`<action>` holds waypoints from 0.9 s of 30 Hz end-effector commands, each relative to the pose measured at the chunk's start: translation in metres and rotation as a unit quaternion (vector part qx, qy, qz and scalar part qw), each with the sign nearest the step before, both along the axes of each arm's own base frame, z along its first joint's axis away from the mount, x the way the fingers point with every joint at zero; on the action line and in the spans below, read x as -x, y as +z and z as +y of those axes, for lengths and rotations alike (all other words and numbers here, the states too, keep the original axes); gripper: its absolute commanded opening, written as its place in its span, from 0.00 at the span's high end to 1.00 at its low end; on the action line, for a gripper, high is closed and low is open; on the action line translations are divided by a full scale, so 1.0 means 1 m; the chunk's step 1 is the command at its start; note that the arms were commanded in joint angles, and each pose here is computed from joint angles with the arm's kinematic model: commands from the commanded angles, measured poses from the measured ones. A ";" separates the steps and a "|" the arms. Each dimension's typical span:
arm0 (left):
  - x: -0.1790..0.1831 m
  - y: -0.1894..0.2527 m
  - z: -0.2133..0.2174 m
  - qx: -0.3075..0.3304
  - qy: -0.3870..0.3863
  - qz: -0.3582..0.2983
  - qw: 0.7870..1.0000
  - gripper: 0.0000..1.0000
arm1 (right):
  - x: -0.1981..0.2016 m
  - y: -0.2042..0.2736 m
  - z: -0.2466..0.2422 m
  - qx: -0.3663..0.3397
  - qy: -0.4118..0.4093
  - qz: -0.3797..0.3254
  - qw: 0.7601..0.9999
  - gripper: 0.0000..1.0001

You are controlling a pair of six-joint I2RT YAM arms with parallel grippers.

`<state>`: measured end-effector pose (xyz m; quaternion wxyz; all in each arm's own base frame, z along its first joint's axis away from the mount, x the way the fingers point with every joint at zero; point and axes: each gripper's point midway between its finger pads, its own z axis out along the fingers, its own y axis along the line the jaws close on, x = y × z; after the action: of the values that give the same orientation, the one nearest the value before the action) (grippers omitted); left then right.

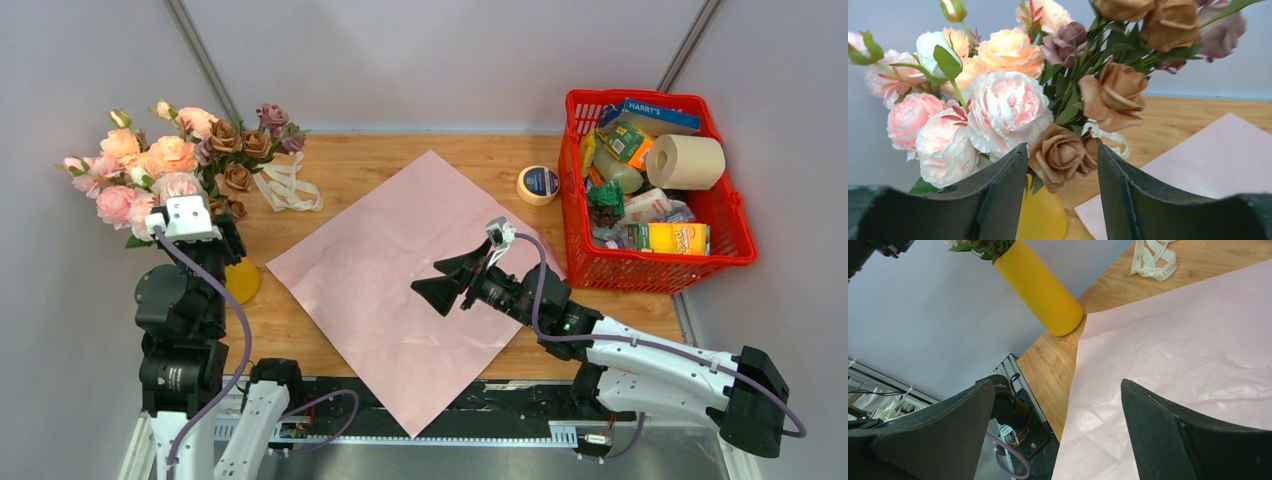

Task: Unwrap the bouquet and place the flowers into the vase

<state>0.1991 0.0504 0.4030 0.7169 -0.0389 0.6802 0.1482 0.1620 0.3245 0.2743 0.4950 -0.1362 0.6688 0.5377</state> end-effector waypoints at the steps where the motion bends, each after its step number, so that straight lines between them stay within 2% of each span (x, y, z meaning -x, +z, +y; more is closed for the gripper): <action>1: 0.007 0.020 -0.033 0.027 -0.092 -0.017 0.995 0.35 | 0.001 0.019 0.003 -0.015 0.003 0.005 1.000 0.00; 5: 0.024 0.054 -0.064 0.037 -0.180 -0.044 0.982 0.31 | -0.011 0.010 0.004 0.032 -0.021 -0.002 0.999 0.00; 6: 0.022 0.054 -0.071 0.060 -0.195 -0.038 0.978 0.31 | -0.016 0.009 0.002 0.054 -0.034 -0.017 0.998 0.00; 10: 0.038 0.072 -0.102 0.096 -0.277 -0.039 0.955 0.31 | -0.046 0.012 -0.025 0.142 -0.124 -0.052 0.981 0.00; 13: 0.046 0.078 -0.141 0.130 -0.386 -0.053 0.912 0.30 | -0.048 0.024 -0.036 0.145 -0.141 -0.070 0.977 0.00; 14: 0.049 0.076 -0.152 0.172 -0.412 -0.052 0.893 0.30 | -0.046 0.026 -0.039 0.140 -0.141 -0.071 0.977 0.00; 16: 0.051 0.066 -0.176 0.210 -0.483 -0.041 0.849 0.30 | -0.044 0.030 -0.044 0.128 -0.147 -0.068 0.978 0.00; 18: 0.040 0.049 -0.182 0.241 -0.496 -0.032 0.834 0.30 | -0.039 0.026 -0.051 0.131 -0.145 -0.060 0.979 0.00; 23: 0.014 -0.024 -0.187 0.292 -0.489 0.018 0.822 0.30 | -0.043 0.012 -0.069 0.134 -0.185 -0.032 0.973 0.00; 27: 0.005 -0.082 -0.196 0.330 -0.492 0.064 0.803 0.29 | -0.045 0.001 -0.079 0.145 -0.204 -0.011 0.968 0.00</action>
<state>0.2032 -0.1312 0.3310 0.6030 0.0634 0.6850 -0.4038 0.2031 0.2593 0.2910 0.5845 -0.1019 0.7254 0.3488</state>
